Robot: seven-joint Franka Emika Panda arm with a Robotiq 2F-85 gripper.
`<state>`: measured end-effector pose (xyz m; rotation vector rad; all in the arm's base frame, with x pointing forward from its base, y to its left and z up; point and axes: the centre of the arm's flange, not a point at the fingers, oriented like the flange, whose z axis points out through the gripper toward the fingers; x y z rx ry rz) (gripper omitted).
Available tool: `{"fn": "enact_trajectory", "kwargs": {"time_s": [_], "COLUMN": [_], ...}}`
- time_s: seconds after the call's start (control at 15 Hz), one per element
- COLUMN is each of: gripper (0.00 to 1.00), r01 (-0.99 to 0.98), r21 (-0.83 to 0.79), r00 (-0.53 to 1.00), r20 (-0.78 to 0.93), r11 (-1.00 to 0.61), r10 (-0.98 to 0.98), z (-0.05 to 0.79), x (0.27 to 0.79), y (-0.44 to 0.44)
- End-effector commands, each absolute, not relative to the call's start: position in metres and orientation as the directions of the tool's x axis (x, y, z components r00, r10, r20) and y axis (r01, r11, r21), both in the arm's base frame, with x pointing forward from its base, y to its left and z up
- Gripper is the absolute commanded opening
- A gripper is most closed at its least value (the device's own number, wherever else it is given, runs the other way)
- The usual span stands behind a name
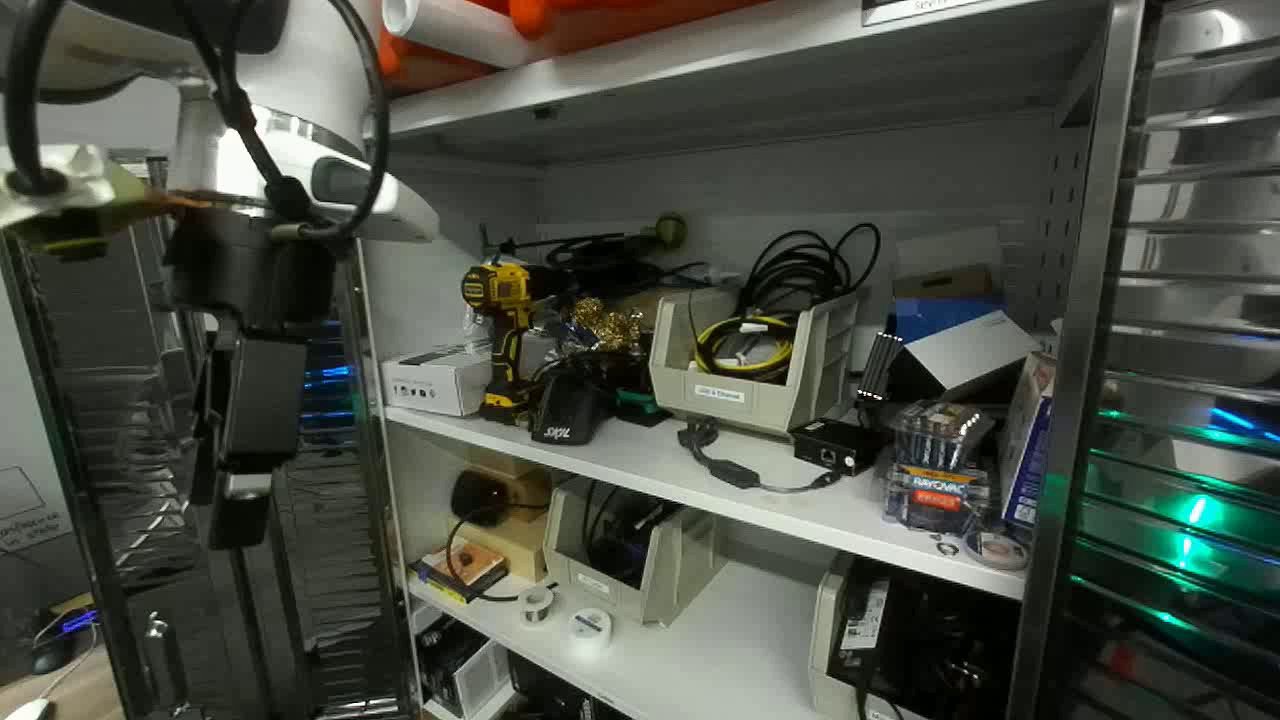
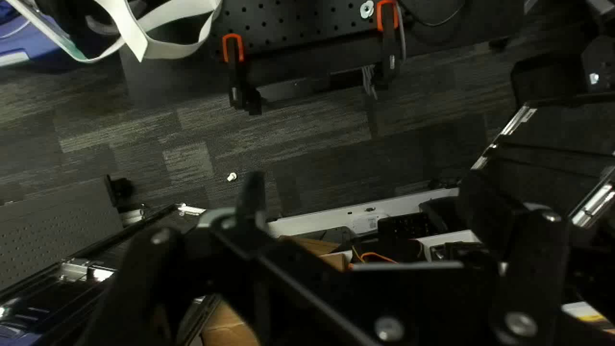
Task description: Put the extension cables in the compartment.
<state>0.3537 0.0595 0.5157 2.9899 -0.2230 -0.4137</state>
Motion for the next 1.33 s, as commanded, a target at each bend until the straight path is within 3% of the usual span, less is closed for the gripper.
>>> {"fn": "enact_trajectory", "kwargs": {"time_s": [0.0,0.6,0.93,1.27], "gripper": [1.00,1.00,1.00,1.00], "r01": [-0.130,-0.097,-0.015,0.183], "r21": [0.132,0.150,0.165,0.147], "r00": [0.953,0.959,0.959,0.946], "r20": [-0.257,-0.250,-0.276,-0.297], "r11": [-0.983,-0.984,-0.986,-0.972], "r10": [-0.160,-0.133,-0.061,0.133], "z": [0.517,0.513,0.475,0.427], "x": [0.354,0.368,0.440,0.520], "y": [0.060,0.059,0.054,0.045]}}
